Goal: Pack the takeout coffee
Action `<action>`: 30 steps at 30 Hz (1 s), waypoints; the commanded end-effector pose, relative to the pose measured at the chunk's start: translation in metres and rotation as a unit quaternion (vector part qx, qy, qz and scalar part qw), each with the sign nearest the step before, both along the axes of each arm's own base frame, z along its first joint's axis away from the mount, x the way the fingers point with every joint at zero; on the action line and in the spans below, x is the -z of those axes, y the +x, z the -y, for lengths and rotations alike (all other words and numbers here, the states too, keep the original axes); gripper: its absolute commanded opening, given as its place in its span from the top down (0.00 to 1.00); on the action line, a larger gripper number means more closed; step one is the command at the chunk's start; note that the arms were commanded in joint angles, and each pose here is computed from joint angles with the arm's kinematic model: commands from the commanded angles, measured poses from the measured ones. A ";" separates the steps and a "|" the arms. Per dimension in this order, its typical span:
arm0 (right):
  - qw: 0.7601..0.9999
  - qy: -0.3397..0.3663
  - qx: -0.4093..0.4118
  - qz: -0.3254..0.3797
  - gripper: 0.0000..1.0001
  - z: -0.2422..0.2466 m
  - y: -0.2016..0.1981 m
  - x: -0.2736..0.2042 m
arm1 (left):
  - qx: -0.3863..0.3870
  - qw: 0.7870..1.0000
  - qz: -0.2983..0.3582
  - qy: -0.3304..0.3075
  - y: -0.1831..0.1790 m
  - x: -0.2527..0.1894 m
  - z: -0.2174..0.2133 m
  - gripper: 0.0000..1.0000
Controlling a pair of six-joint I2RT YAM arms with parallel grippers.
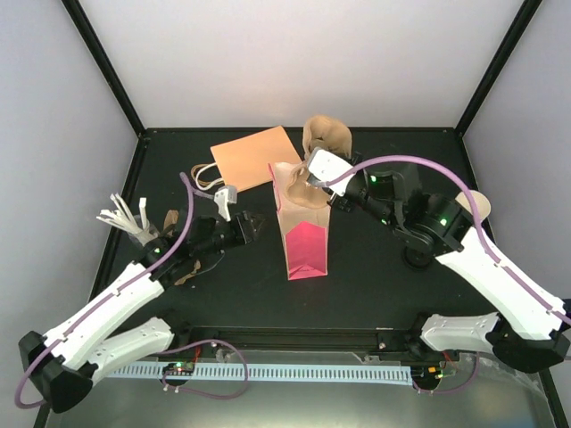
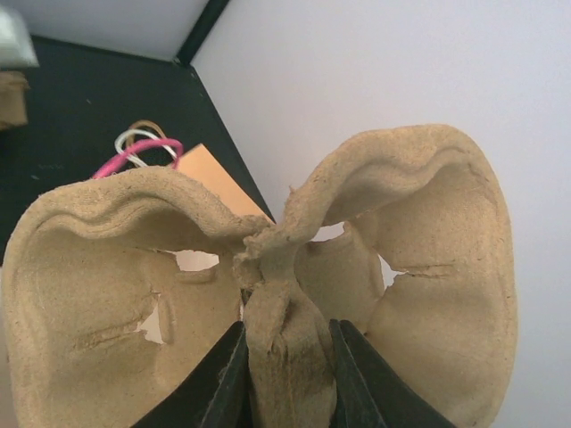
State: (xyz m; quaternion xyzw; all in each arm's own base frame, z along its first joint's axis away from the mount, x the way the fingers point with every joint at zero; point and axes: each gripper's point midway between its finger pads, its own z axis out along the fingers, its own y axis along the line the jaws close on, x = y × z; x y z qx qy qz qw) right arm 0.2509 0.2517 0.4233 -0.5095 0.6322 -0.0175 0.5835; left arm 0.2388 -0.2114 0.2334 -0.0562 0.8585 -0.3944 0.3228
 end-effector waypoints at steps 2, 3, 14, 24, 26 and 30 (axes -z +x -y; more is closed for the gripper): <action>0.997 -0.032 0.045 0.049 0.74 0.005 0.022 -0.009 | 0.012 0.998 0.066 -0.004 -0.014 -0.059 0.006 0.46; 0.997 -0.035 0.047 0.050 0.74 0.004 0.024 -0.006 | 0.014 0.997 0.075 0.001 -0.016 -0.065 0.007 0.44; 0.994 -0.083 0.049 0.055 0.74 -0.004 0.030 0.019 | -0.020 0.988 0.117 0.102 -0.007 -0.076 0.015 0.34; 0.991 -0.119 0.031 0.049 0.74 -0.013 0.025 0.040 | -0.044 0.979 0.129 0.149 0.008 -0.068 0.020 0.35; 0.990 -0.127 0.031 0.047 0.74 -0.014 0.025 0.046 | -0.044 0.979 0.129 0.149 0.009 -0.069 0.022 0.36; 0.989 -0.140 0.034 0.042 0.74 -0.014 0.024 0.056 | -0.040 0.979 0.131 0.149 0.010 -0.070 0.024 0.36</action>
